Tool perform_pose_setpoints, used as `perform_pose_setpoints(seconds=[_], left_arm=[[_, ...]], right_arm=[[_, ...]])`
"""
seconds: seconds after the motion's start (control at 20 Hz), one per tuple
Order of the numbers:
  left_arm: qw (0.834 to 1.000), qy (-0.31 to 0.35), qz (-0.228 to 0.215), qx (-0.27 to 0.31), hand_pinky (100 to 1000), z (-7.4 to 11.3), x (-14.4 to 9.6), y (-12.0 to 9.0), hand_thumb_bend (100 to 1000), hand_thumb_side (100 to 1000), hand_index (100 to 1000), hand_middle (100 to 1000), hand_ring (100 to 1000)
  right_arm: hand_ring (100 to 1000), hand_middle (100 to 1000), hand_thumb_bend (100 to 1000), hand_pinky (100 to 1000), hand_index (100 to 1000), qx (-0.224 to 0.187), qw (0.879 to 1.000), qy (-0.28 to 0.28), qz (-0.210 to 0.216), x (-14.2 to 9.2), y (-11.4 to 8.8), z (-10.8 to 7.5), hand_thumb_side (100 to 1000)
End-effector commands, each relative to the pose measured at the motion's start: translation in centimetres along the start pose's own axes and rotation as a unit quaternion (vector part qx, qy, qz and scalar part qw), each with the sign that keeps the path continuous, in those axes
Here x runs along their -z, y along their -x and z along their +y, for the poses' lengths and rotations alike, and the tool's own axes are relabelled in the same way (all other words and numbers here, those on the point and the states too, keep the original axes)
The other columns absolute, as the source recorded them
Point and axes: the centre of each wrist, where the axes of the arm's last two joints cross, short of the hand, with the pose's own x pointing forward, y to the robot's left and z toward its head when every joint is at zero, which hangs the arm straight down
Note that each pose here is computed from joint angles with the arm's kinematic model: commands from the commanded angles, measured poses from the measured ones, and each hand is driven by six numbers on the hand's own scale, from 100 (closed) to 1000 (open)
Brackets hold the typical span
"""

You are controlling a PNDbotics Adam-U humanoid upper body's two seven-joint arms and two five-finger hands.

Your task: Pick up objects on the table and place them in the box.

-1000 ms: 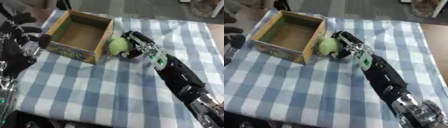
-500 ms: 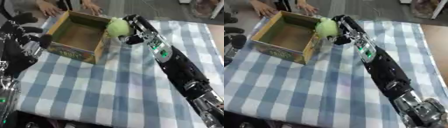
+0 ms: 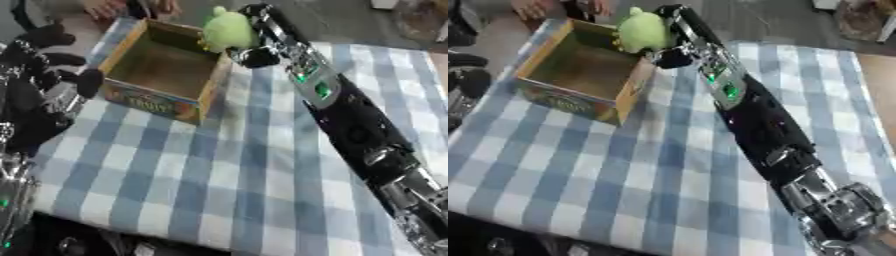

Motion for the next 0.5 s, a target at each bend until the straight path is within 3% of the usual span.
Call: perform_pose_setpoints(seconds=[0.05,0.1,0.3,0.35,0.4,0.45,0.5], left_arm=[[0.999,0.014,-0.029,-0.007,530,-0.3,0.7,-1.4,700,384,814,707,645],[0.999,0.016,-0.032,-0.008,530,-0.4,0.8,-1.5,700,384,814,707,645],[0.998,0.029,-0.046,-0.018,530,-0.9,1.3,-2.1,702,384,814,707,644],[0.998,0.032,-0.048,-0.019,530,-1.0,1.4,-2.2,702,384,814,707,644],[0.998,0.034,-0.049,-0.02,530,-1.1,1.5,-2.3,703,384,814,707,643],[0.998,0.036,-0.051,-0.022,530,-1.2,1.5,-2.4,704,384,814,707,643],[0.998,0.038,-0.052,-0.023,529,-1.2,1.6,-2.4,704,384,814,707,643]], right_arm=[[372,282,249,302,367,-0.011,1.0,0.006,-0.017,1.2,-1.4,-0.7,100],[372,282,249,302,367,-0.013,1.0,0.004,-0.017,1.3,-1.5,-0.6,100],[493,432,333,425,537,-0.029,0.999,-0.018,-0.027,1.9,-2.1,0.6,100],[493,432,333,425,537,-0.035,0.999,-0.023,-0.029,2.0,-2.2,0.8,100],[556,484,402,470,608,-0.042,0.998,-0.029,-0.031,2.0,-2.2,1.1,100],[623,541,411,529,688,-0.05,0.997,-0.039,-0.032,2.1,-2.3,1.5,100],[701,611,429,607,779,-0.061,0.996,-0.049,-0.035,2.1,-2.3,1.9,222]])
